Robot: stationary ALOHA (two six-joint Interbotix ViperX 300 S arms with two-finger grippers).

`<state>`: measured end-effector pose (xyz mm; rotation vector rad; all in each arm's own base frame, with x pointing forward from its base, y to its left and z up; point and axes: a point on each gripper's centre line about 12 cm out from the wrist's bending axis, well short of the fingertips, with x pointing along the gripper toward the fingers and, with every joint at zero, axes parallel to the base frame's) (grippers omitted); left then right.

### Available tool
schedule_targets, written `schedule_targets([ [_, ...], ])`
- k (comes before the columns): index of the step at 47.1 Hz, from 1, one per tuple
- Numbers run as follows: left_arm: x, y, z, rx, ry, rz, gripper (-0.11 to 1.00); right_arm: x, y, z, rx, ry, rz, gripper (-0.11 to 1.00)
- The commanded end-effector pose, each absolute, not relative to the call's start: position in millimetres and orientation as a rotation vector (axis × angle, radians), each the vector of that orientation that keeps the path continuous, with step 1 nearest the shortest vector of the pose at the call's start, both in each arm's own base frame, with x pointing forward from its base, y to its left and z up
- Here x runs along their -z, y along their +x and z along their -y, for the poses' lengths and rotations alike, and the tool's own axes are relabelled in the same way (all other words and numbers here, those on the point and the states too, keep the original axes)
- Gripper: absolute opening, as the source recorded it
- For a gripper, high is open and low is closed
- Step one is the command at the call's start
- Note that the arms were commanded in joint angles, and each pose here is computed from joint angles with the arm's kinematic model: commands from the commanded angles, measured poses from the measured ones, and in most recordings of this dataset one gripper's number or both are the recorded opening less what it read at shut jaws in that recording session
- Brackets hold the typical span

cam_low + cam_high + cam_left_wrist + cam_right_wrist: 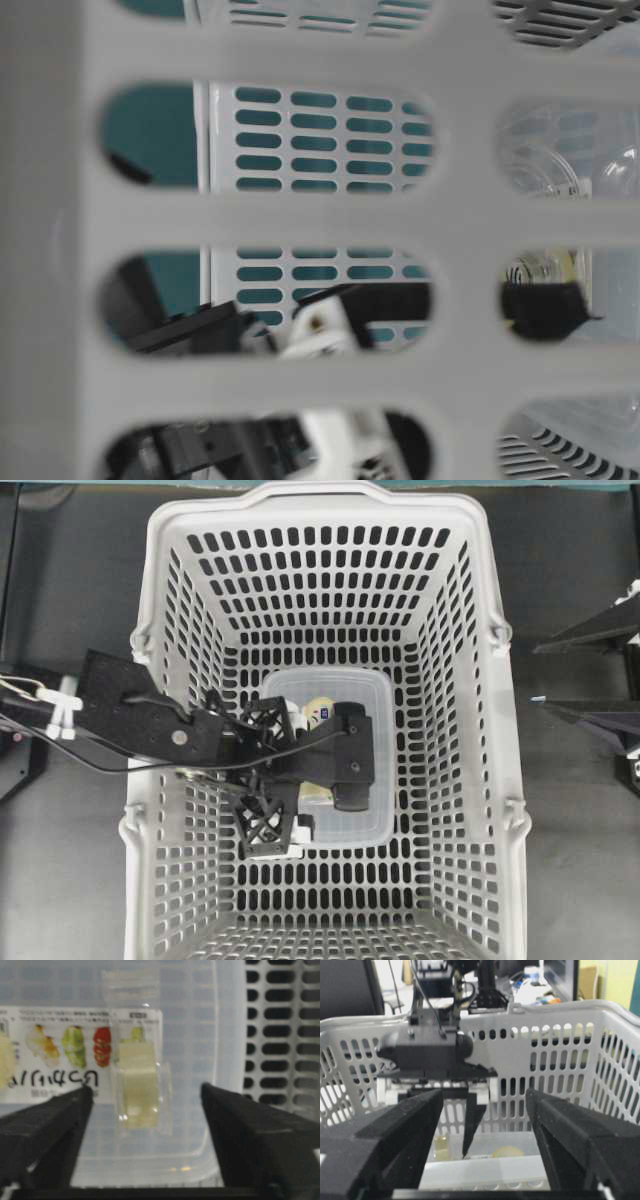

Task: Pick up the tape dispenser from the shopping basket with the left arm.
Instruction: 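Lower the open left gripper around the tape dispenser inside the basket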

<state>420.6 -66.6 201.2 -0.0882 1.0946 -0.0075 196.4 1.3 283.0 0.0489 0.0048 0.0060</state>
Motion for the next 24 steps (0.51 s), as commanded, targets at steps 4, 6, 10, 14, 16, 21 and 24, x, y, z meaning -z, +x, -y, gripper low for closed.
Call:
schedule_targets([
  [4, -222, 427, 68, 0.013, -0.098, -1.035, 0.59, -285, 198, -2, -0.007, 0.050, 0.001, 0.65],
  [6, -229, 427, 69, 0.017, -0.096, -1.022, 0.46, -285, 198, -1, -0.006, 0.050, 0.001, 0.65],
  [10, -251, 426, 68, 0.020, -0.099, -0.991, 0.28, -285, 197, -2, -0.007, 0.052, 0.000, 0.65],
  [14, -287, 424, 67, 0.021, -0.104, -0.954, 0.28, -284, 197, -2, -0.007, 0.052, -0.002, 0.65],
  [16, -305, 423, 67, 0.022, -0.108, -0.941, 0.28, -284, 197, -2, -0.007, 0.052, -0.002, 0.65],
  [21, -352, 416, 64, 0.017, -0.111, -0.926, 0.28, -284, 197, -2, -0.007, 0.052, -0.005, 0.65],
  [24, -374, 414, 64, 0.014, -0.113, -0.923, 0.28, -284, 197, -2, -0.007, 0.052, -0.005, 0.65],
])
